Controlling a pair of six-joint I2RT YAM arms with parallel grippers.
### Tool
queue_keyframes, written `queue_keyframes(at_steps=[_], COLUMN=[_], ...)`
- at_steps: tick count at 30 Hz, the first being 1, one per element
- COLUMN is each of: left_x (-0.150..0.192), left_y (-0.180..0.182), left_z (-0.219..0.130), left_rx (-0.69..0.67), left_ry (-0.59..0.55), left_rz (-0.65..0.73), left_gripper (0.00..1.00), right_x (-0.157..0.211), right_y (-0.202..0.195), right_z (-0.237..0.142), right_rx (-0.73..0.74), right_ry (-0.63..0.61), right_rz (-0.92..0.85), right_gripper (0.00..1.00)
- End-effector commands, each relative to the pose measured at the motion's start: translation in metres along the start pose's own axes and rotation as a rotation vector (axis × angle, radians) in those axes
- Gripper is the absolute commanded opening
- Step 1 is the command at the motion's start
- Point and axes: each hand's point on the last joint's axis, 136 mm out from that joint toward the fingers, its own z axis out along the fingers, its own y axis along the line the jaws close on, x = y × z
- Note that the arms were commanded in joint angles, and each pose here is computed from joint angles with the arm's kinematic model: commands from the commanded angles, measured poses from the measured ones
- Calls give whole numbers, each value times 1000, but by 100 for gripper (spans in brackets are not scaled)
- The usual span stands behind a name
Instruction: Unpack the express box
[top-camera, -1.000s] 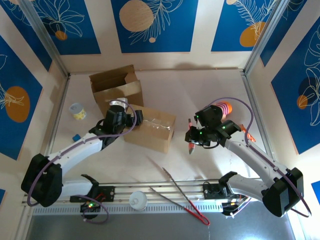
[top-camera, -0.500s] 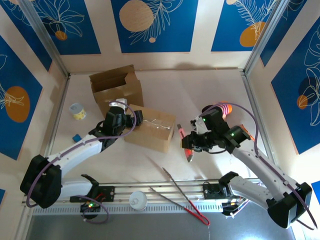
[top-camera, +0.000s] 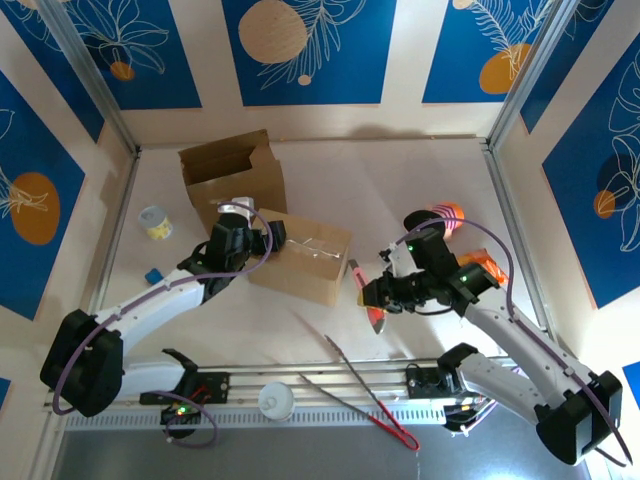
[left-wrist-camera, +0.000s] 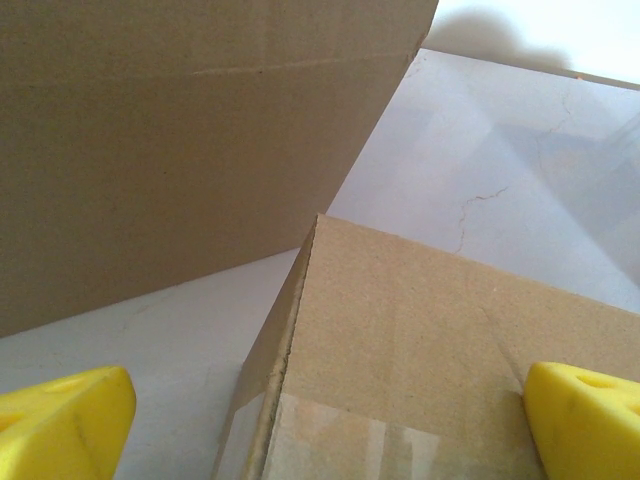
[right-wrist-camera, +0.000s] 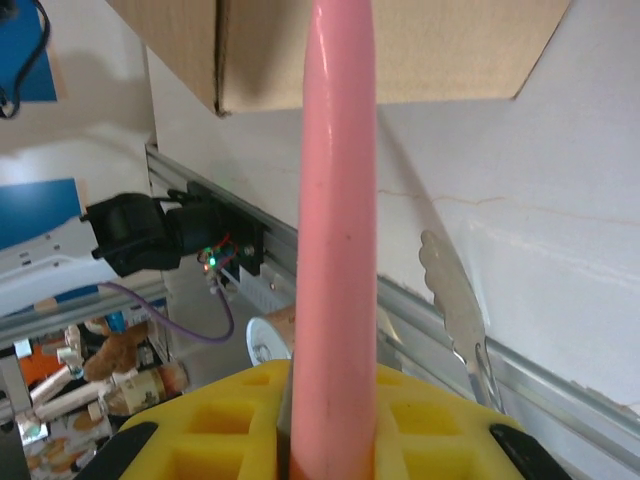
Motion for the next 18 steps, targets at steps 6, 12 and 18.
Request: queue_keyframes(at_steps=[6, 12, 18], left_x=[48, 52, 59], left_y=[22, 24, 27], left_z=[5, 9, 12], left_rx=[-87, -116, -123], left_ry=[153, 199, 216], left_rz=[51, 64, 60], left_gripper=[99, 99, 99], right_x=[-21, -25, -27], right_y=[15, 19, 21], right_z=[-9, -9, -5], right_rx=[-49, -63, -79], right_ry=[-76, -75, -58], right_rz=[-10, -15, -9], right_gripper=[0, 0, 0])
